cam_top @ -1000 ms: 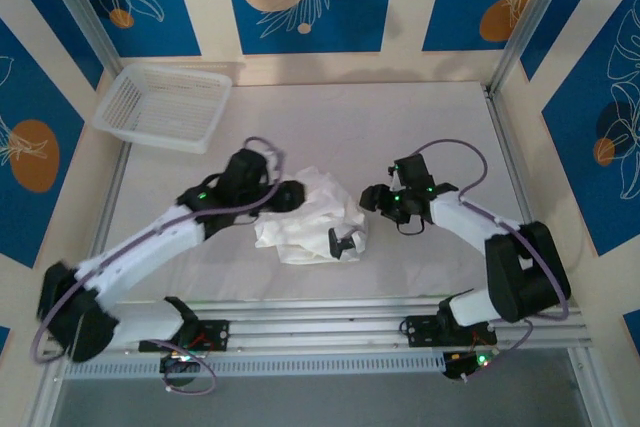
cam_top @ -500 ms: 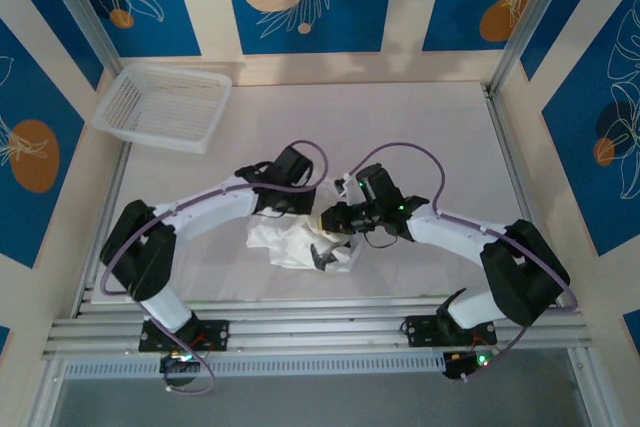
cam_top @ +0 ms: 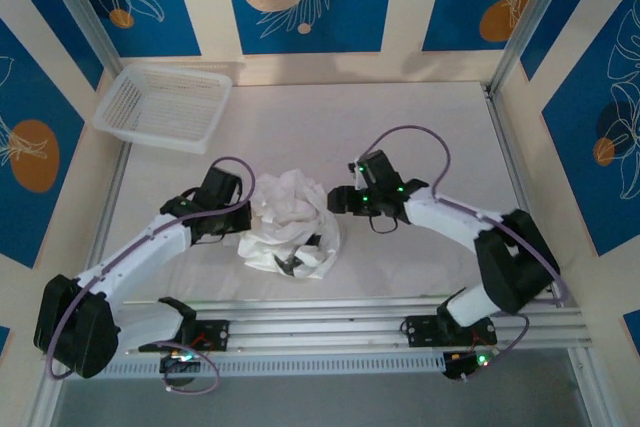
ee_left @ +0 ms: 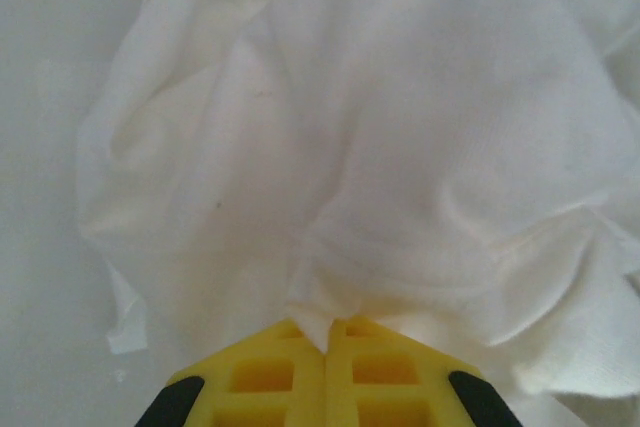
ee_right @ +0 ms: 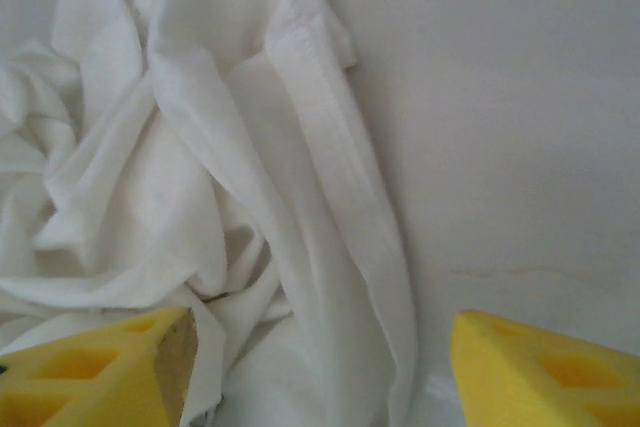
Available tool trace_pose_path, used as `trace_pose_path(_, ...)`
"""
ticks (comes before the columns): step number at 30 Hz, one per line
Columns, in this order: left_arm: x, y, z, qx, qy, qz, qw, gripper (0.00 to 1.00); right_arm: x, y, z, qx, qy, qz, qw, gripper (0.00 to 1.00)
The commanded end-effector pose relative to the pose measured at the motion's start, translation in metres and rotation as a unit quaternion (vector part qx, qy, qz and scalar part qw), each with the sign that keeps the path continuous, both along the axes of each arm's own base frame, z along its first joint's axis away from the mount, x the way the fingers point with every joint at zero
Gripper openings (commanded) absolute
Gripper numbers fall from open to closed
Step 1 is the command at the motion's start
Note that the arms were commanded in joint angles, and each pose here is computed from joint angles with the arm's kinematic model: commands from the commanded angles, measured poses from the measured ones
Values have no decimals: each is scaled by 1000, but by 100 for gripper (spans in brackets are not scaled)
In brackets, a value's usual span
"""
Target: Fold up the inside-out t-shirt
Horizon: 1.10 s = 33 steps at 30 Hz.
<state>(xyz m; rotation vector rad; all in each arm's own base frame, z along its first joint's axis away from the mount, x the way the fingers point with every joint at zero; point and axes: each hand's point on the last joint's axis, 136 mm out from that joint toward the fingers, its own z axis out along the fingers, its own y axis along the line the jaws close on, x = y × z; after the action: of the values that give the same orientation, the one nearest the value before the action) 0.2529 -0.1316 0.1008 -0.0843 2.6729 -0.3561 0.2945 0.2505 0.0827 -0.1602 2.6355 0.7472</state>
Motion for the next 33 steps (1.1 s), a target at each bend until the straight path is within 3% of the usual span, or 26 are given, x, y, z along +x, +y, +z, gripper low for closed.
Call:
trace_pose_path(1, 0, 11, -2, 14, 0, 32, 999, 0, 5, 24, -20, -4, 11, 21, 1000, 68)
trace_pose_path(3, 2, 16, 4, 18, -12, 41, 999, 0, 17, 25, -35, -22, 22, 0, 1000, 59)
trace_pose_path(6, 1, 32, 18, 29, -36, 64, 997, 0, 27, 27, -27, -35, 13, -6, 999, 8)
trace_pose_path(7, 0, 40, 21, 33, -40, 74, 996, 0, 29, 25, -13, -33, -6, -6, 999, 0)
trace_pose_path(9, -5, 62, 25, 51, -40, 98, 993, 0, 33, 6, 18, -33, -56, -33, 997, 0)
trace_pose_path(13, -17, 98, 21, 61, -36, 153, 986, 0, 30, -73, 72, -7, -145, -149, 978, 0)
trace_pose_path(18, -26, 103, -11, 32, -9, 193, 981, 0, -6, -128, 72, -3, -193, -193, 962, 0)
trace_pose_path(19, -26, 102, -17, 24, -4, 201, 979, 4, -14, -130, 63, 5, -188, -195, 963, 0)
trace_pose_path(22, -19, 98, -16, 6, -9, 203, 979, 31, -34, -132, 35, 32, -151, -210, 965, 2)
trace_pose_path(24, -9, 92, 1, -9, -30, 197, 980, 41, -40, -131, 30, 41, -139, -211, 967, 20)
trace_pose_path(25, -3, 87, 13, -23, -42, 187, 981, 43, -42, -132, 33, 39, -136, -212, 967, 31)
trace_pose_path(27, 10, 61, 37, -71, -64, 145, 985, 47, -39, -132, 50, 34, -154, -204, 966, 42)
trace_pose_path(30, 22, 1, 60, -116, -62, 42, 990, 49, -31, -109, 76, 29, -198, -131, 971, 43)
trace_pose_path(33, 25, -57, 59, -83, -35, -59, 994, 51, -27, -65, 73, -2, -182, -24, 983, 48)
